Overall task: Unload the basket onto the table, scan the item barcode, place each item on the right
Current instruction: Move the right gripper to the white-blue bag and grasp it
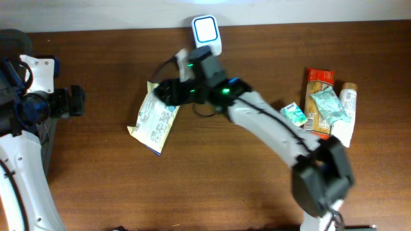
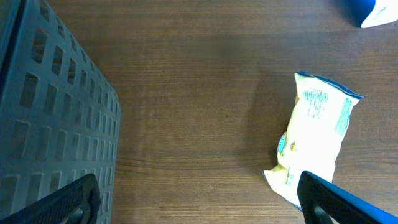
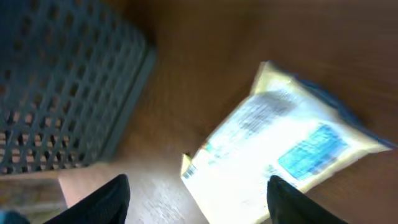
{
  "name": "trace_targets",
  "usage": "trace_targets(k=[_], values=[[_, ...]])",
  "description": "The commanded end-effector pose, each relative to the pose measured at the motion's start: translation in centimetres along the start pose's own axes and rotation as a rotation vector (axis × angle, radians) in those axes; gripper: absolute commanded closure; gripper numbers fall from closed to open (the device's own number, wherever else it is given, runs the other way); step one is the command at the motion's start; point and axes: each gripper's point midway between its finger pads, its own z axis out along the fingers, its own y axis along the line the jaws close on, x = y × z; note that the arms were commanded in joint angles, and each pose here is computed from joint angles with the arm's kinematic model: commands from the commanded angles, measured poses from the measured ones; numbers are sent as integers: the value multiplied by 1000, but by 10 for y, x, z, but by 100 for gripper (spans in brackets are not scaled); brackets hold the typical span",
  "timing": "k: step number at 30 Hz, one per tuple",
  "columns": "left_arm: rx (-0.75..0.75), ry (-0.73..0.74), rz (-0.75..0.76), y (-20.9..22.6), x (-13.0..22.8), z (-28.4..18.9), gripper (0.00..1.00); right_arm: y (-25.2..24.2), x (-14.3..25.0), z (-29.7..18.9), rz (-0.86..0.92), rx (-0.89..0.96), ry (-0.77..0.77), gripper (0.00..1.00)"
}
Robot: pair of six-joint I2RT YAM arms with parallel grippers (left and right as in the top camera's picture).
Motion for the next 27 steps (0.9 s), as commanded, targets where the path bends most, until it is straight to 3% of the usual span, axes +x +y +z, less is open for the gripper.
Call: trace_targets(k=[1, 3, 6, 8, 17, 23, 27], values=[[2, -20, 18, 0, -5, -5, 1, 5, -16, 32, -103, 37, 33, 32], [2, -20, 18, 0, -5, -5, 1, -10, -11, 50, -181, 154, 69, 37], [2, -20, 18, 0, -5, -5, 1, -39, 11, 77, -265, 297, 103, 62], [2, -20, 18, 0, -5, -5, 1, -41, 18, 89, -277, 291, 113, 71], [2, -20, 18, 0, -5, -5, 1, -38, 37, 116, -300, 267, 127, 71], [2, -20, 18, 0, -5, -5, 1, -68, 78, 146, -281, 297, 222, 72], [2, -20, 18, 0, -5, -5, 1, -113, 109, 157, -185, 368, 309, 71]])
